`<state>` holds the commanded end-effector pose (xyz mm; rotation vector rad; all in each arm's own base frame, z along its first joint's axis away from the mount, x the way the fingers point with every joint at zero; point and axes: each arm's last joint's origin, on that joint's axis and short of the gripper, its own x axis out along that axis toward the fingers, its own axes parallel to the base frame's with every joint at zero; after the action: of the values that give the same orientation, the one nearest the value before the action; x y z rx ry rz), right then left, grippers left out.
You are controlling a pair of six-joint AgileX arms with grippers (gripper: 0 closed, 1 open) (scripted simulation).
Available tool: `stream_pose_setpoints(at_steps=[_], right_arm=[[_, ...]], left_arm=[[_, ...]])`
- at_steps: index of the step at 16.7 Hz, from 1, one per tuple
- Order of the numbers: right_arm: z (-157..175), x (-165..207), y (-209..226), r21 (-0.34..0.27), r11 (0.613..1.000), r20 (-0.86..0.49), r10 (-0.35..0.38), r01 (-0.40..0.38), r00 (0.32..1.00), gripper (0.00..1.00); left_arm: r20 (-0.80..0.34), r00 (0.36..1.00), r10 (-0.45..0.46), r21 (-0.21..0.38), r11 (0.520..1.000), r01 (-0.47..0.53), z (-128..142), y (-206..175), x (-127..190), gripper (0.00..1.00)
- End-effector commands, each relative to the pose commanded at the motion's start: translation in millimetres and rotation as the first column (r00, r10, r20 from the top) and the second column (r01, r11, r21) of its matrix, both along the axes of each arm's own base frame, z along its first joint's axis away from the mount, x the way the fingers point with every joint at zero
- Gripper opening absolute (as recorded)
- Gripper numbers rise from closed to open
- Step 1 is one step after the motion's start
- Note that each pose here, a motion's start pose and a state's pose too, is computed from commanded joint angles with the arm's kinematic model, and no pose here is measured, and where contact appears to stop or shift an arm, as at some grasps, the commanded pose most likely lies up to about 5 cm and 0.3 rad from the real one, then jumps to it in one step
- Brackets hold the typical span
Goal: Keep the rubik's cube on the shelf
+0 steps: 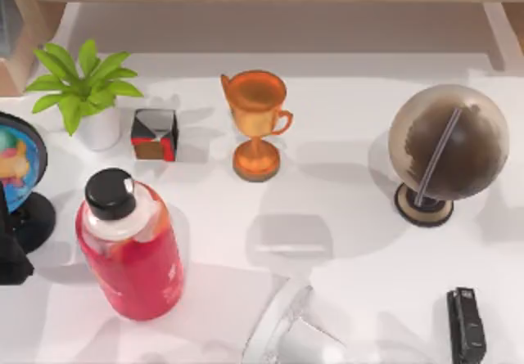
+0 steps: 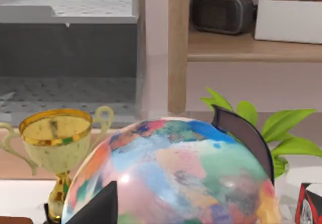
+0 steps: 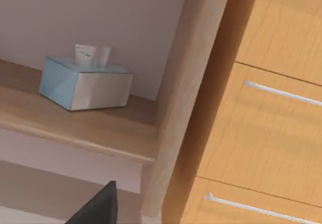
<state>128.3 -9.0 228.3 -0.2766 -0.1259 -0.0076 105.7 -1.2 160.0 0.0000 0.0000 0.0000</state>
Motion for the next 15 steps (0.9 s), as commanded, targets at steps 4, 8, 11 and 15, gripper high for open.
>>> stream_pose_setpoints(at_steps=[4, 8, 11, 15], right_arm=[[37, 53, -16, -0.264, 0.964, 0.022, -0.025, 0.03, 0.999, 1.0], [38, 135, -50, -0.539, 0.841, 0.014, -0.057, 0.055, 0.998, 1.0], [9, 195, -85, -0.717, 0.694, 0.012, -0.081, 0.065, 0.997, 1.0], [-56, 249, -132, -0.874, 0.483, 0.005, -0.107, 0.057, 0.994, 1.0]], left_arm=[[0.0, 1.0, 0.0, 0.0, 1.0, 0.0, 0, 0, 0, 1.0], [0.0, 1.0, 0.0, 0.0, 1.0, 0.0, 0, 0, 0, 1.0], [0.0, 1.0, 0.0, 0.0, 1.0, 0.0, 0, 0, 0, 1.0], [0.0, 1.0, 0.0, 0.0, 1.0, 0.0, 0, 0, 0, 1.0]])
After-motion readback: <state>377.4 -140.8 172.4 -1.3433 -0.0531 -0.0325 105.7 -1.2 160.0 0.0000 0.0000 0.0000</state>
